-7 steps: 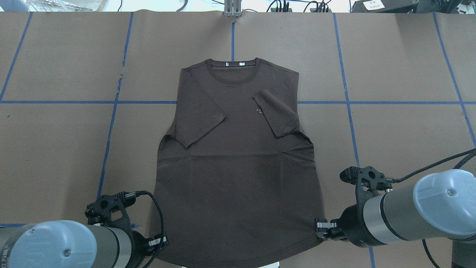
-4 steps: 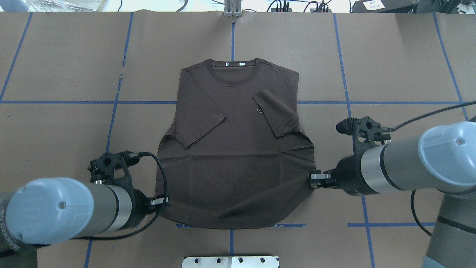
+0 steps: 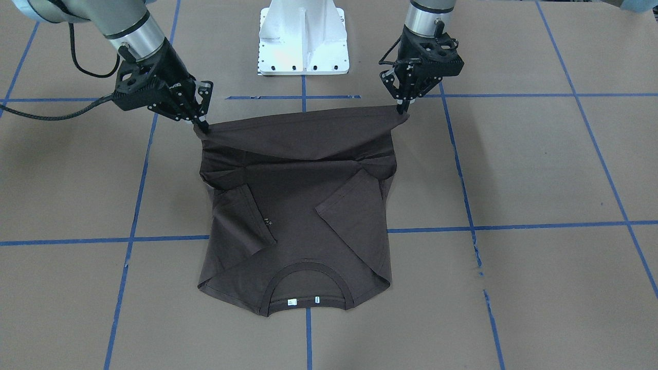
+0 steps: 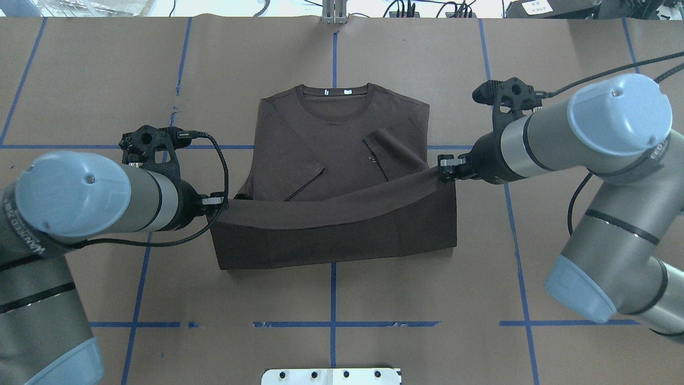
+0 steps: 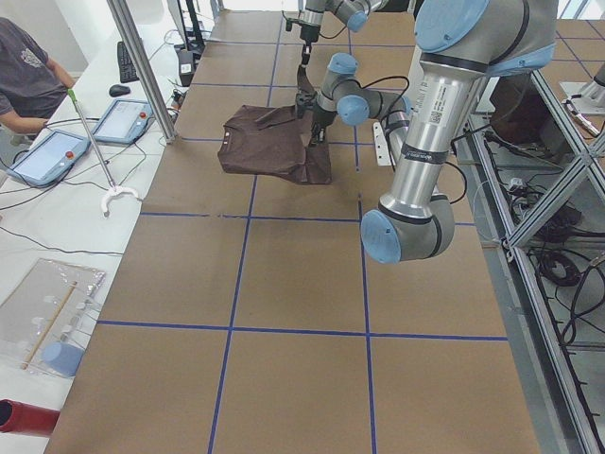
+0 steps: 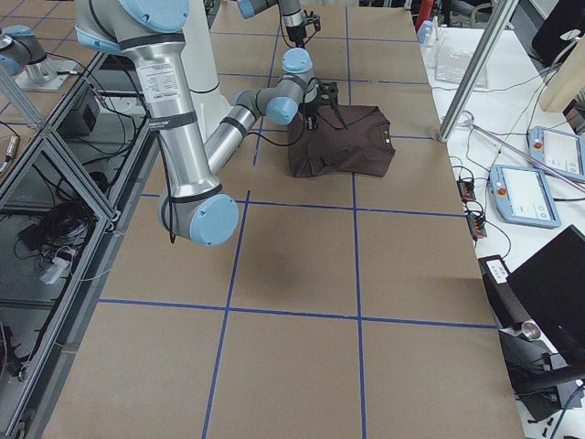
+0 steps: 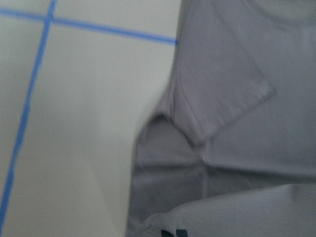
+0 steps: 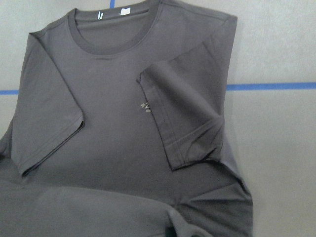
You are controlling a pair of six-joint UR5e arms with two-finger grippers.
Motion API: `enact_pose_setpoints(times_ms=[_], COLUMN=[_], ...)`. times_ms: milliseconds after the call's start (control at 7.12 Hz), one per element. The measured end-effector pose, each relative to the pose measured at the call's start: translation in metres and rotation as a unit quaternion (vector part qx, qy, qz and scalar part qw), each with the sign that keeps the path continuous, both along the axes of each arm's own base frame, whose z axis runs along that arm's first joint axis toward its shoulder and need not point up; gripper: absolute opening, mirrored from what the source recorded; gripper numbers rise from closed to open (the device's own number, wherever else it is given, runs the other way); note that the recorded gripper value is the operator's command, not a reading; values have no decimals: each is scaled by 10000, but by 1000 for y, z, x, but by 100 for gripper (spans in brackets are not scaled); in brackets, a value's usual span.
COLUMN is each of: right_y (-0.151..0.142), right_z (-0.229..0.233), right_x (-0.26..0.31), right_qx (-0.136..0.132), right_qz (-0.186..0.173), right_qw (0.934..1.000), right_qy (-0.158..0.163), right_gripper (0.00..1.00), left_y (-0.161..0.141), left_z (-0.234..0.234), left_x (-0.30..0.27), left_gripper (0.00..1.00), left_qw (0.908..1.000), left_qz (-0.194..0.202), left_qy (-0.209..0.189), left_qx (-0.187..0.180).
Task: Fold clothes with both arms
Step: 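Lift the hem with both grippers and fold it toward the collar, then lay the hem near the collar and open both grippers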
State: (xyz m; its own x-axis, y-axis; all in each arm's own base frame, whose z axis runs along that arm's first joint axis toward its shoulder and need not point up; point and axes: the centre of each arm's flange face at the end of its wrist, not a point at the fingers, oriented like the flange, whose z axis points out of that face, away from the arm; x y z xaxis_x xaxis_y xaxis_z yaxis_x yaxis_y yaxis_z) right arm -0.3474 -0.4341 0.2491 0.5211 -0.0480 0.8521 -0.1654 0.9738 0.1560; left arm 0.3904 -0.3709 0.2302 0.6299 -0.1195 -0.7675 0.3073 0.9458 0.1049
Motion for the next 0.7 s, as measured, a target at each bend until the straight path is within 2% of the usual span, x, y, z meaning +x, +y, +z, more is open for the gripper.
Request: enact_pose_setpoints(times_ms=[281, 702], right_y=[-65, -140], right_z=[13, 55], right_x=[-5, -30], right_qx=[-13, 200], right_qz=[99, 189], right_qw=[9997, 9993], right_qy=[232, 233], right_gripper=[0, 0], left_y=[-60, -139], left_z=[19, 55], left_x=[13, 32], left_gripper=[0, 0], left_qw=[9994, 9973], left_qz=[-156, -393], left_qy=[-99, -43], left_qx=[281, 614])
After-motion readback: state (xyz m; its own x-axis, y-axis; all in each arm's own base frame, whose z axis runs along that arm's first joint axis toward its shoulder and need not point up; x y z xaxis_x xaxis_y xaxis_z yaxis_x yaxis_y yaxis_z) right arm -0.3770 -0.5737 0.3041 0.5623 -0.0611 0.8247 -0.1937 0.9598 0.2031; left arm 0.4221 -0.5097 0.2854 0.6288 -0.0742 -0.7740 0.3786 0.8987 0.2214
